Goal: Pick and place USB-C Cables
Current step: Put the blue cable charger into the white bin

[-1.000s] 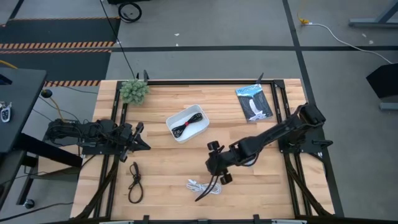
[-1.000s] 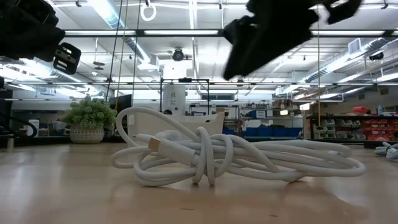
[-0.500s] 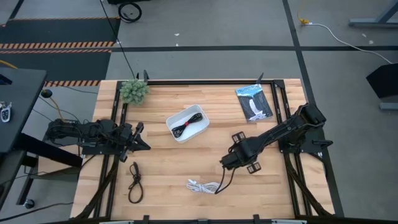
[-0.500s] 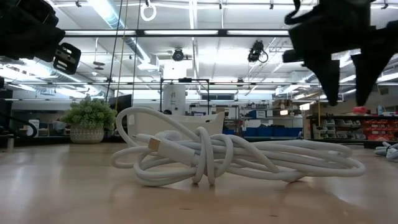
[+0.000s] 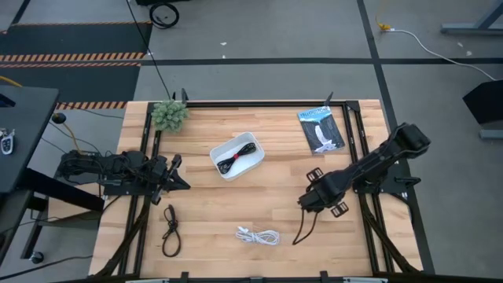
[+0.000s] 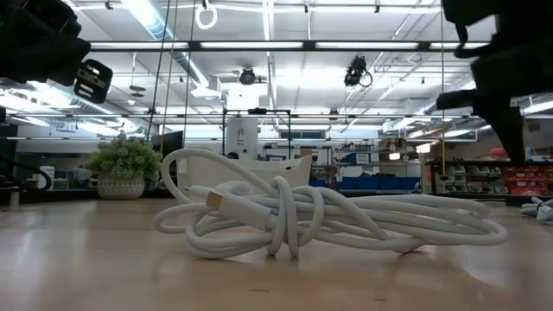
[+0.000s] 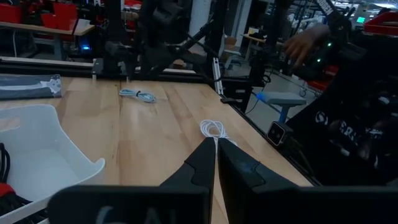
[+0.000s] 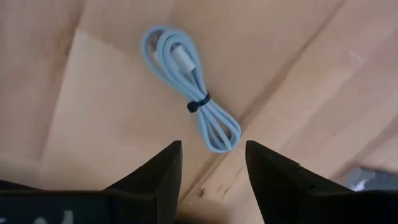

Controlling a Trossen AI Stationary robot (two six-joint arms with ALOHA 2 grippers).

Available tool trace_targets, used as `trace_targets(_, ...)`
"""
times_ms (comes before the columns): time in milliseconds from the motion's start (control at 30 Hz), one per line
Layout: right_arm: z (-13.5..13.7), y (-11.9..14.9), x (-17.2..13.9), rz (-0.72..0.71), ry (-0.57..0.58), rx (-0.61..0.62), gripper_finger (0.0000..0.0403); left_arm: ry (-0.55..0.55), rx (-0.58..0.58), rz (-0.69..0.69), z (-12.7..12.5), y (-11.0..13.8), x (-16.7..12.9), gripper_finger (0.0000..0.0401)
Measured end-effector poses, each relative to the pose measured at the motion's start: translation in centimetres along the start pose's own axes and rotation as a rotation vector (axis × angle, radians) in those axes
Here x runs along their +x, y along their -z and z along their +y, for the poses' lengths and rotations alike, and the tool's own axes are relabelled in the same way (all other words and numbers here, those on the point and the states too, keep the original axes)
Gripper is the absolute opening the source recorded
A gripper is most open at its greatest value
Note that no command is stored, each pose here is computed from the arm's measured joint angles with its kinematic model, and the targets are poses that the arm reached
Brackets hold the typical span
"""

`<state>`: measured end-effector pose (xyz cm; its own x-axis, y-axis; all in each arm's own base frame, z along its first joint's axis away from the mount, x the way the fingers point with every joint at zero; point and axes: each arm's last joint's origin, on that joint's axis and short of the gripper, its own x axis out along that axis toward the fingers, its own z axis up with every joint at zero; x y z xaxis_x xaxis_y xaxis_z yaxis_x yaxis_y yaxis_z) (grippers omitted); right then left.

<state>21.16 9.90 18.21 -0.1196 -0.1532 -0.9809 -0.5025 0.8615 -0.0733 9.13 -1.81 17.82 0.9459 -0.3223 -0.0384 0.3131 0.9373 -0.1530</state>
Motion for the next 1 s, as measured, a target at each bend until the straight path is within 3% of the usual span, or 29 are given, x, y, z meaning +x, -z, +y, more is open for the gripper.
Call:
trace_targets(100, 0.3, 0.4, 1.2, -0.007, 0.007, -0.087, 0.0182, 0.000, 0.000, 0.000, 0.0, 0.0, 0.0, 0.0025)
trace_targets(600, 1.4, 0.2, 3.1, -0.043, 0.096, -0.298, 0.0182, 0.000, 0.000, 0.000, 0.0, 0.0, 0.0, 0.0025)
trace_targets(1000, 1.8, 0.8, 4.5, -0.036, 0.153, -0.346, 0.0174, 0.000, 0.000, 0.000, 0.0, 0.0, 0.0, 0.0025)
